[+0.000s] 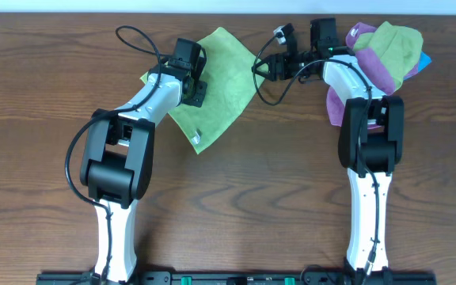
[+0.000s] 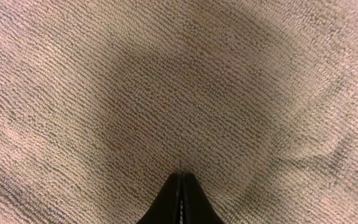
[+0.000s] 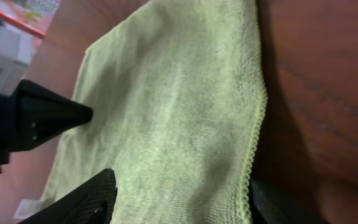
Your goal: Fold the cloth
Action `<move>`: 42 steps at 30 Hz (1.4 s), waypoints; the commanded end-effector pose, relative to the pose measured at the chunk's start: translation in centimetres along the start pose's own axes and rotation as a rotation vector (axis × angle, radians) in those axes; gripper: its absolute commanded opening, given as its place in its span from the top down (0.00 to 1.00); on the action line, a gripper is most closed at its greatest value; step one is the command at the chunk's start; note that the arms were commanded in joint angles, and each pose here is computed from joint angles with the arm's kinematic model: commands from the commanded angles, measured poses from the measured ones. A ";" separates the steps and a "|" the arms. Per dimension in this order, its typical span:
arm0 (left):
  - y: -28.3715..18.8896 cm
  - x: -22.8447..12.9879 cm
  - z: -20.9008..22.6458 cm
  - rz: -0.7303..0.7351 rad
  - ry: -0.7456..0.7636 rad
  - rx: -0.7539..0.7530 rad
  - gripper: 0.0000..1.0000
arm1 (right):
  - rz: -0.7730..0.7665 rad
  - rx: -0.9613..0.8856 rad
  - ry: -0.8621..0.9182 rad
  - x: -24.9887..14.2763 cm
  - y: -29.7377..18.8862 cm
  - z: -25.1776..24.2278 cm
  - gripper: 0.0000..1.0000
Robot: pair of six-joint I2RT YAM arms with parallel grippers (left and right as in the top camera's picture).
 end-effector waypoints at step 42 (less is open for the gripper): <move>2.0 -0.4 3.0 0.013 -0.003 0.050 0.94 | 0.235 -0.152 0.174 2.0 -13.0 11.6 0.39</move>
Point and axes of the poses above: each gripper's point midway between its finger pads, its own y axis out along the fingers, its own z axis along the line the jaws close on, x = y × z, the point moved 1 cm from there along -y, back along the fingers, and after that the axes turned 14 degrees about -y, right-handed, at the moved point
